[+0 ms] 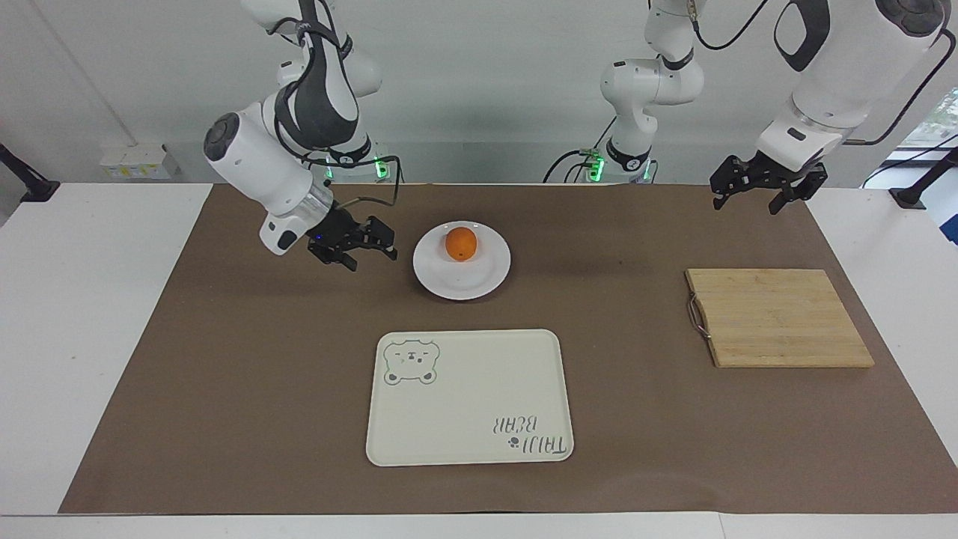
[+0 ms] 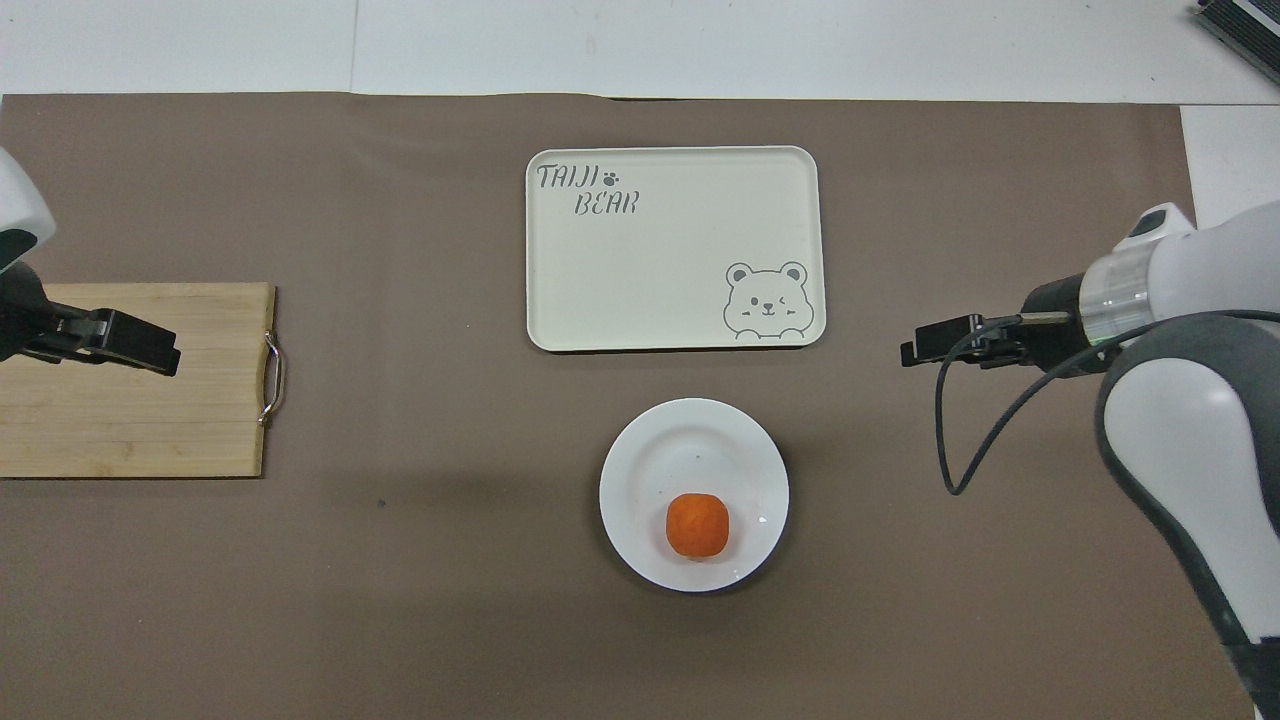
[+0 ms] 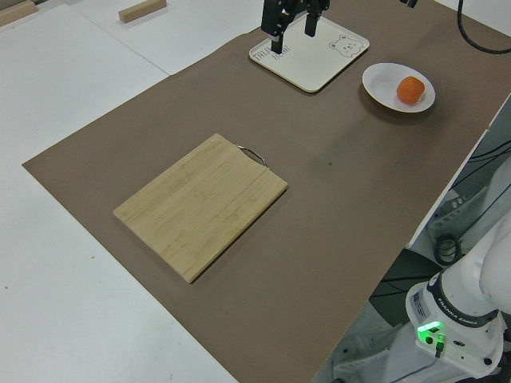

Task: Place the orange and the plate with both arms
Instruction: 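Grasp the white plate rim nearest the right gripper, then slide the plate with the orange onto the bear tray with the right gripper, then open the right gripper and release the plate on the tray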

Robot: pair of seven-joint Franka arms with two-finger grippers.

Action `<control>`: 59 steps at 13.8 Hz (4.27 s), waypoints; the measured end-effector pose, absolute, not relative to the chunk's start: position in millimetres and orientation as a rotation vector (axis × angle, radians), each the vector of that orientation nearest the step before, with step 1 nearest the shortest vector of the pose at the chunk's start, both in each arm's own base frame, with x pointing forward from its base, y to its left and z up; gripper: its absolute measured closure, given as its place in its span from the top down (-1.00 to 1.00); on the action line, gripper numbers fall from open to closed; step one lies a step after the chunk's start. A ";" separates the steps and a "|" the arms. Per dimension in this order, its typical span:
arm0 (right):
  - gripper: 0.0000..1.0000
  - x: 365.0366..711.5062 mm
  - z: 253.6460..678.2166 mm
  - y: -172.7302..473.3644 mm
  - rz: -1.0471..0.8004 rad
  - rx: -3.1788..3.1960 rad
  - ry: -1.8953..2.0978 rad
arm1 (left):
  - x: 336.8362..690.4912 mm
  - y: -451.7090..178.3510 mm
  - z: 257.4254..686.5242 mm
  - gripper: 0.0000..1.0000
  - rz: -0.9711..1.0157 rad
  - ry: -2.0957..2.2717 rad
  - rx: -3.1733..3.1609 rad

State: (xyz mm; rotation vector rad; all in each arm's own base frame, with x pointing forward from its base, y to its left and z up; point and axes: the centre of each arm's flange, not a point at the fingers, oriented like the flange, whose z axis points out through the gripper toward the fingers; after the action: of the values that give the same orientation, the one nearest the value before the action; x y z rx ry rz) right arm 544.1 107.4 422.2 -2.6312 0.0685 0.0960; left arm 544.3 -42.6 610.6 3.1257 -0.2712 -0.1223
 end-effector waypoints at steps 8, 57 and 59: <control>1.00 484.5 318.5 120.4 0.163 -2.423 0.162 | 543.7 -41.1 631.4 1.00 -0.030 -0.243 3.130; -0.90 692.6 276.6 132.1 -0.062 -2.197 0.266 | 544.1 -41.8 631.8 1.00 -0.023 -0.244 3.130; -0.90 691.7 263.8 133.4 -0.043 -2.202 0.273 | 544.1 -41.8 631.8 1.00 -0.023 -0.244 3.130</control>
State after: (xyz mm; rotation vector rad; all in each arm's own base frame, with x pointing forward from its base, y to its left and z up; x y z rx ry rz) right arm 691.7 133.4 263.8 -2.2017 0.2735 -0.0428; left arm 544.1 -41.8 631.8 3.1300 -0.2436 -0.0227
